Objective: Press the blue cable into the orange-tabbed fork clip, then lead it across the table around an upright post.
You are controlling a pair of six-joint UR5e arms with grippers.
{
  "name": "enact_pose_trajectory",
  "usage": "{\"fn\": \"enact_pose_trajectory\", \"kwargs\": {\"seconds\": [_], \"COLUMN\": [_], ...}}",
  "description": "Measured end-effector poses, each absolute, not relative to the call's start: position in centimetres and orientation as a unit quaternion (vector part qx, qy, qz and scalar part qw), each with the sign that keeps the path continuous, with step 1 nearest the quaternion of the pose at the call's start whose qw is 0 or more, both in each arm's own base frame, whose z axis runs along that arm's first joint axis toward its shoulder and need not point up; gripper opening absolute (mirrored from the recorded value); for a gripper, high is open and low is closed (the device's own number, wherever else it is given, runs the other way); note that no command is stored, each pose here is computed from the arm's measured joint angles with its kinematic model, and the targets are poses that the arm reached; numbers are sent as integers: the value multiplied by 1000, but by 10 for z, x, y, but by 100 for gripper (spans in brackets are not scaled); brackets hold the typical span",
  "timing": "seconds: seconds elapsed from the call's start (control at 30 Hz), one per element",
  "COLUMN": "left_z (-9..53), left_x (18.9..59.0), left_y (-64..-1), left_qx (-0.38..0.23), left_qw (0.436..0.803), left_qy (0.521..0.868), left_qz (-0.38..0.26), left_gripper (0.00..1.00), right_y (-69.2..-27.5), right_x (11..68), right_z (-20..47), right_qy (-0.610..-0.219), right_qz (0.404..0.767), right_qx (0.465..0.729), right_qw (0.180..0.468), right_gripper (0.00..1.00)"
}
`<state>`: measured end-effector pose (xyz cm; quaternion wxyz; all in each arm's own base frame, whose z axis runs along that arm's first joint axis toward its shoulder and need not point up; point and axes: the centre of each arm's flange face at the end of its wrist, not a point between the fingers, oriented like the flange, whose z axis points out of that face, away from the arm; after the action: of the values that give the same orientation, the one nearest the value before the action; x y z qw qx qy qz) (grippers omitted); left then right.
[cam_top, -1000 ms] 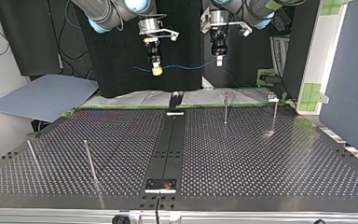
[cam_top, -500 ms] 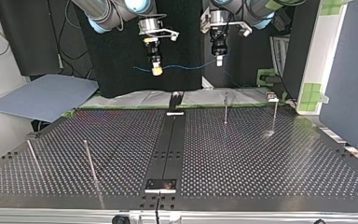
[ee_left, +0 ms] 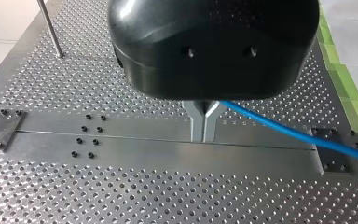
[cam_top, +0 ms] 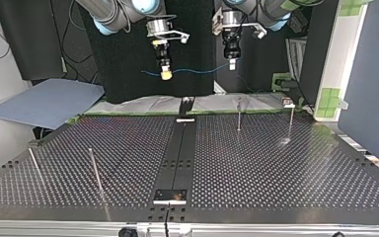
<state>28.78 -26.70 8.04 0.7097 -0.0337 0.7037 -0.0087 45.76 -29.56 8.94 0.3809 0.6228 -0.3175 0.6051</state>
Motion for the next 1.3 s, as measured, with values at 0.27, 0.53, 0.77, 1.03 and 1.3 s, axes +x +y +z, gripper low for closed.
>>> {"fn": "enact_pose_trajectory", "kwargs": {"seconds": [0.27, 0.53, 0.77, 1.03, 1.3], "left_z": [80, 80, 80, 80, 59], "left_x": [287, 286, 286, 286, 275], "left_y": [-267, -268, -268, -268, -251], "left_qx": [-33, -32, -32, -32, -35], "left_qw": [709, 709, 709, 709, 696], "left_qy": [704, 704, 704, 704, 717], "left_qz": [-9, -9, -9, -9, 2], "left_gripper": [0, 0, 0, 0, 0], "right_y": [-295, -287, -286, -286, -286], "right_x": [458, 462, 461, 461, 461], "right_z": [90, 72, 63, 63, 63], "right_qy": [-317, -314, -315, -315, -315], "right_qz": [606, 597, 592, 592, 592], "right_qx": [622, 637, 643, 643, 643], "right_qw": [381, 373, 371, 371, 371], "right_gripper": [0, 0, 0, 0, 0]}}
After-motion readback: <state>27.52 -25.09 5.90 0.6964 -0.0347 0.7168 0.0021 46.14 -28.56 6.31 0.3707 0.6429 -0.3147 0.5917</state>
